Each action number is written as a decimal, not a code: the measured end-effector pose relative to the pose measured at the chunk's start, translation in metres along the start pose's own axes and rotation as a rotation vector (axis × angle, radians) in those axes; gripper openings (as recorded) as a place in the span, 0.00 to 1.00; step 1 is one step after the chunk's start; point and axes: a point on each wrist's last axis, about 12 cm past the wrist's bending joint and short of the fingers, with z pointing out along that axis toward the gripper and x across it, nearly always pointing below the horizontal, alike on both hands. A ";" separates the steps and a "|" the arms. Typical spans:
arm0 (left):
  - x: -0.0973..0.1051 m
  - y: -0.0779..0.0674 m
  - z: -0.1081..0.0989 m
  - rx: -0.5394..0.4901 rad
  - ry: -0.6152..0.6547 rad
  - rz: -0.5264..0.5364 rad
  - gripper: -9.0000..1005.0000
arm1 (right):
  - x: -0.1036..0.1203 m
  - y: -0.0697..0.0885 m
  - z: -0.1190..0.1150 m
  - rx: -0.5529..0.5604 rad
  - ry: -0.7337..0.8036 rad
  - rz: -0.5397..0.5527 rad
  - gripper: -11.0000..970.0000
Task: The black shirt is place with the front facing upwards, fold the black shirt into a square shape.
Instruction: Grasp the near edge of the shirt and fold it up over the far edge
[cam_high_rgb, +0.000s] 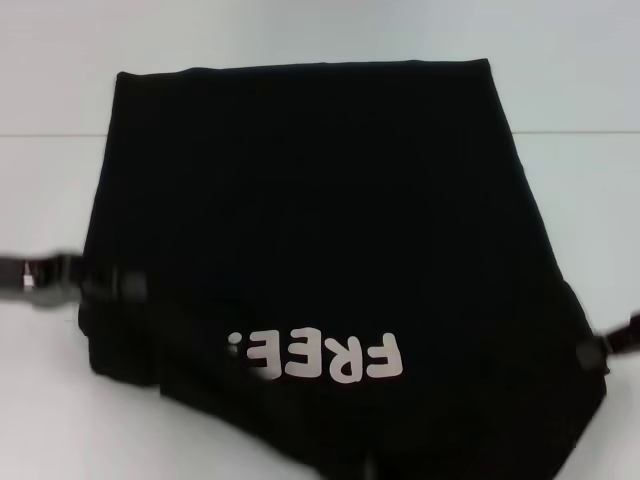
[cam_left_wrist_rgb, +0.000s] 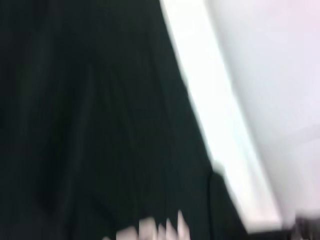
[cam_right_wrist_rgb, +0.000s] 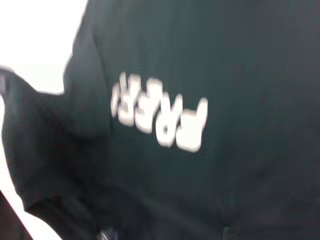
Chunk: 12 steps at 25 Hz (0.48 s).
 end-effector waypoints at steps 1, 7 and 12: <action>-0.005 0.001 -0.003 0.004 -0.059 -0.004 0.05 | -0.002 -0.002 -0.004 -0.006 -0.046 0.012 0.02; -0.017 0.014 -0.014 0.014 -0.422 -0.050 0.06 | -0.009 -0.017 -0.016 -0.041 -0.365 0.075 0.02; -0.016 0.025 -0.013 0.011 -0.668 -0.038 0.07 | -0.012 -0.029 -0.011 -0.059 -0.618 0.080 0.02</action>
